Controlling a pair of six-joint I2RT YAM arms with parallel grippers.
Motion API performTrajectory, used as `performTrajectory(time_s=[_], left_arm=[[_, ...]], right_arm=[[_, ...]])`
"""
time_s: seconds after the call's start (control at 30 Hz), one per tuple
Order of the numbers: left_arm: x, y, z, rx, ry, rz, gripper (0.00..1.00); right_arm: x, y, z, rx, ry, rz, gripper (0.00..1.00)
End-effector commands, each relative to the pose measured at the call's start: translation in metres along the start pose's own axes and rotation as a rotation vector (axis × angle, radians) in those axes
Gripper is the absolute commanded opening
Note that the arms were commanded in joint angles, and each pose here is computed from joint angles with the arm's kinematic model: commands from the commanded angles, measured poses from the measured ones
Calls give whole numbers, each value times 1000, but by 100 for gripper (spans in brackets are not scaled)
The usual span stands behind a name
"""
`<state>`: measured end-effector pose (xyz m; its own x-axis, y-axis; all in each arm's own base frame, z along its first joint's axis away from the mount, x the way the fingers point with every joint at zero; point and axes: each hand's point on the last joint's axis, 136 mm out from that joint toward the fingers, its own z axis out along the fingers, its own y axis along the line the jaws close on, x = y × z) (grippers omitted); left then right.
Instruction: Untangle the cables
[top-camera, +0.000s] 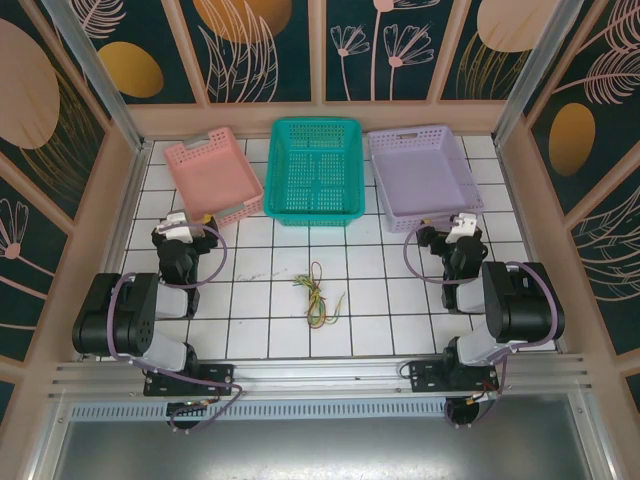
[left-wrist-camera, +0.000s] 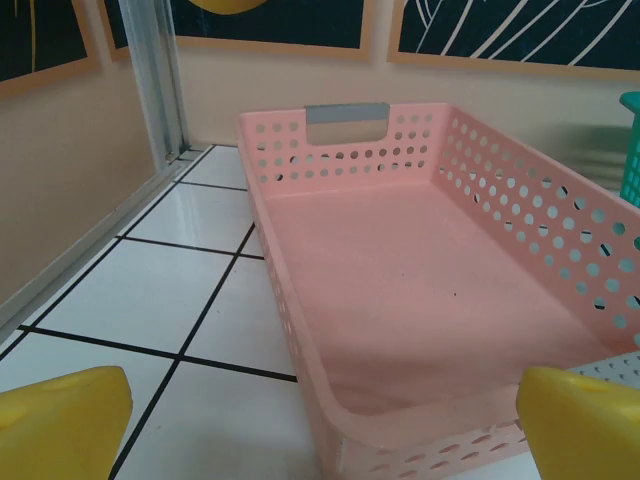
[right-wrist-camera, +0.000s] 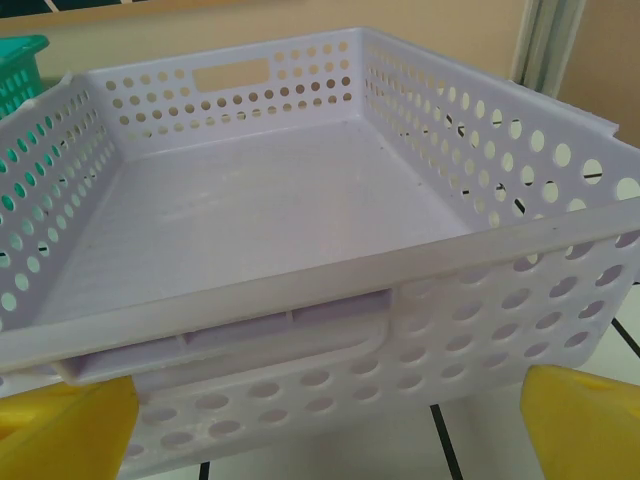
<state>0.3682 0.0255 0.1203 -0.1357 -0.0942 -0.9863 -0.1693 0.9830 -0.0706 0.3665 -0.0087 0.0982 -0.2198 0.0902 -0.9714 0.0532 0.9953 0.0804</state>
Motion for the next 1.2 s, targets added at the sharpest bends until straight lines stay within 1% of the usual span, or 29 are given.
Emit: performTrajectory(time_s=[0.0, 1.07, 1.13, 1.17], left_arm=[[-16, -3, 4, 4, -58, 6, 99], [-17, -3, 3, 6, -63, 5, 99], [-18, -9, 2, 38, -64, 17, 99], [-21, -14, 2, 66, -61, 30, 99]], right_arm=[[-26, -3, 4, 10, -95, 32, 99], [-26, -3, 4, 9, -93, 32, 99], [-27, -2, 4, 6, -97, 32, 99], [-26, 3, 5, -23, -85, 18, 99]])
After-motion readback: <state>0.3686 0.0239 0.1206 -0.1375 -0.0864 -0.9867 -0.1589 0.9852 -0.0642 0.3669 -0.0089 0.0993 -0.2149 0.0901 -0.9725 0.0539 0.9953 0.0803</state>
